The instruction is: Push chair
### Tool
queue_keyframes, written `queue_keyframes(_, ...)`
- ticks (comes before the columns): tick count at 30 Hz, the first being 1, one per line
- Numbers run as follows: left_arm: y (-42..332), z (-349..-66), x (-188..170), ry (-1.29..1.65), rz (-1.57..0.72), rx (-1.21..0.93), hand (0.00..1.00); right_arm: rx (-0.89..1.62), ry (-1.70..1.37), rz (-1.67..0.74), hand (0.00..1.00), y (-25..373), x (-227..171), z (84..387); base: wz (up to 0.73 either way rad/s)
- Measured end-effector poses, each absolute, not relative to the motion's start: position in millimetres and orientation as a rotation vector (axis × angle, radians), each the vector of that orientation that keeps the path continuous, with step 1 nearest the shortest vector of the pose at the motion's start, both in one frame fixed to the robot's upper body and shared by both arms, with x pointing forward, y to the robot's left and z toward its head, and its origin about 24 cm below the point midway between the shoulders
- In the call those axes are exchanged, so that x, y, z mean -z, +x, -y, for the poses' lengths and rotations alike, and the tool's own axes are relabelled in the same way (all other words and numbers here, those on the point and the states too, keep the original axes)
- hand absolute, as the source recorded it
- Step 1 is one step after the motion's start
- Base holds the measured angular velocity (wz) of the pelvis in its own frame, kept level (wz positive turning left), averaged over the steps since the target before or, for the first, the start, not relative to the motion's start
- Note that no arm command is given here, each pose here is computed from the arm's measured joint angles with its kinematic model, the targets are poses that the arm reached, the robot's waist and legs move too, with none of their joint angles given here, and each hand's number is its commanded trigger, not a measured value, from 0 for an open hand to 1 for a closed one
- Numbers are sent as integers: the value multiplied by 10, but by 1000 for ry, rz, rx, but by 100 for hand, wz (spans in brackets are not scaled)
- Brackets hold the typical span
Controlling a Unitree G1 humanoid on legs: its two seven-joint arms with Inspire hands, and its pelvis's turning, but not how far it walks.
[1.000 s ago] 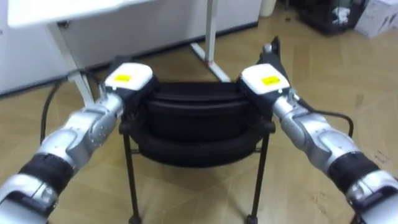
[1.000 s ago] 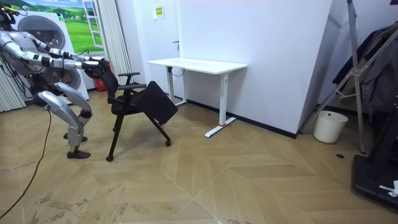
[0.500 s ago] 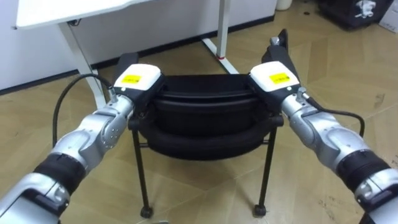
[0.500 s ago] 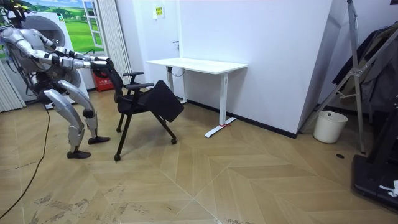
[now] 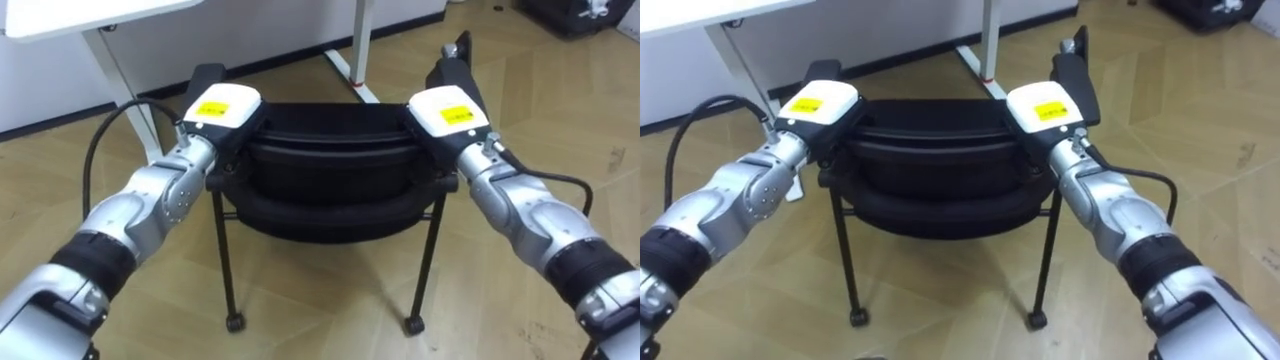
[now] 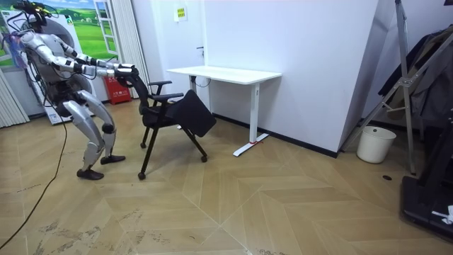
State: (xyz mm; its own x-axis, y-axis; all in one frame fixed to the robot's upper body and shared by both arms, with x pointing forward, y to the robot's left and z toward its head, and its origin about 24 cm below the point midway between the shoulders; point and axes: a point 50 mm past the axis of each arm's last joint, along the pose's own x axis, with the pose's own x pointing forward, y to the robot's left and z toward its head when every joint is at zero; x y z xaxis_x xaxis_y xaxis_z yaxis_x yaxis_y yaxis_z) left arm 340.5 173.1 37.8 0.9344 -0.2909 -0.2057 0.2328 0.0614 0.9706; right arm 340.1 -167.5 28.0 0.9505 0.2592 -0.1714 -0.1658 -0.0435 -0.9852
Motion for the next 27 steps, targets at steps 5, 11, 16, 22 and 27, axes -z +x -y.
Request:
queue_keyframes(5, 3346, -1786, -296, 1481, 28, 422, 100, -387, -1538, 27, 100, 3310, -106, 1583, -11)
queue_keyframes(11, 3342, -1893, -303, 1497, 6, 403, 100, -397, -1519, 38, 100, 3299, -77, 1448, 17)
queue_keyframes(16, 3352, -1904, -322, 1472, 2, 375, 100, -395, -1545, 59, 100, 3402, -189, 1435, 29)
queue_keyframes(22, 3431, -1854, -423, 1468, 27, 339, 100, -373, -1569, 94, 100, 3509, -343, 1453, 18)
queue_keyframes(27, 3439, -1890, -445, 1498, 34, 326, 100, -387, -1558, 86, 100, 3505, -324, 1412, 10)
